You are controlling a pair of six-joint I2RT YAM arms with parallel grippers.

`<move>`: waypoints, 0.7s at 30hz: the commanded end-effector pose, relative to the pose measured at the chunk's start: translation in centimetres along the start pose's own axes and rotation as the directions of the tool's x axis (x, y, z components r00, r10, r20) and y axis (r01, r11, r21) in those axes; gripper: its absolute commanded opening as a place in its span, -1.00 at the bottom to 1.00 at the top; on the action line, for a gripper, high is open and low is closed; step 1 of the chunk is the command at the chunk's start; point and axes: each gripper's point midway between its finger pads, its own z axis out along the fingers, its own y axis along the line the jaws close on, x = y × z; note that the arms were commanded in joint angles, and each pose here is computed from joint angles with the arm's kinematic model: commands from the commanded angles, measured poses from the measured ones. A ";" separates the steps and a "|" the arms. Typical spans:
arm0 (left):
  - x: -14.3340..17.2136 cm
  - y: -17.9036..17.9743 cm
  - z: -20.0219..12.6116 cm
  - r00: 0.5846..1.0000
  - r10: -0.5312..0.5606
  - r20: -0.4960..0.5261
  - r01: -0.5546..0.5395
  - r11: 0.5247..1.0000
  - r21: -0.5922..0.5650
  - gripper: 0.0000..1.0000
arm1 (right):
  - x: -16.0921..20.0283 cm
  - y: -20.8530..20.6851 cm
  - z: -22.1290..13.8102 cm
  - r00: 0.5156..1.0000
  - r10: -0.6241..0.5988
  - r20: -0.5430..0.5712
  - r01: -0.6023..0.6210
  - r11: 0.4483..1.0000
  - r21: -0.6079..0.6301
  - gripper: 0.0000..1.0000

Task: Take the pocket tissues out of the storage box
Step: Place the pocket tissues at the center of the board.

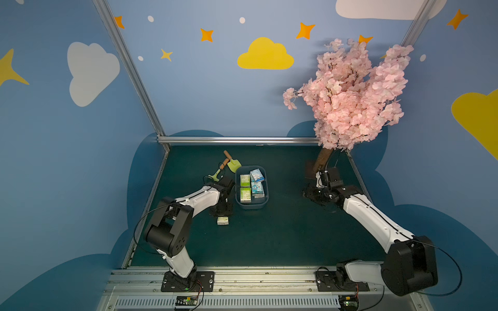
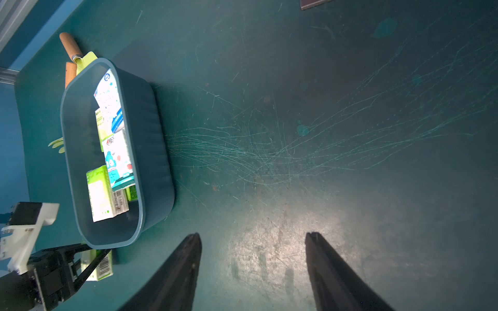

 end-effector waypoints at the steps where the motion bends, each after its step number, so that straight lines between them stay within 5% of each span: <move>1: 0.6 0.2 0.9 0.999 0.024 -0.025 -0.024 1.000 -0.009 0.04 | -0.1 -0.2 -0.5 1.000 0.001 0.019 -0.002 1.000 0.007 0.34; 8: 0.7 0.3 1.1 0.999 0.034 -0.022 -0.035 0.999 -0.022 0.10 | 0.0 -0.5 -0.6 1.000 0.005 0.027 -0.005 1.000 0.014 0.34; 21: -0.9 0.2 -3.1 0.998 0.016 0.055 -0.016 1.000 -0.007 0.60 | 0.0 -0.5 -0.7 1.000 0.009 0.030 -0.009 1.000 0.013 0.34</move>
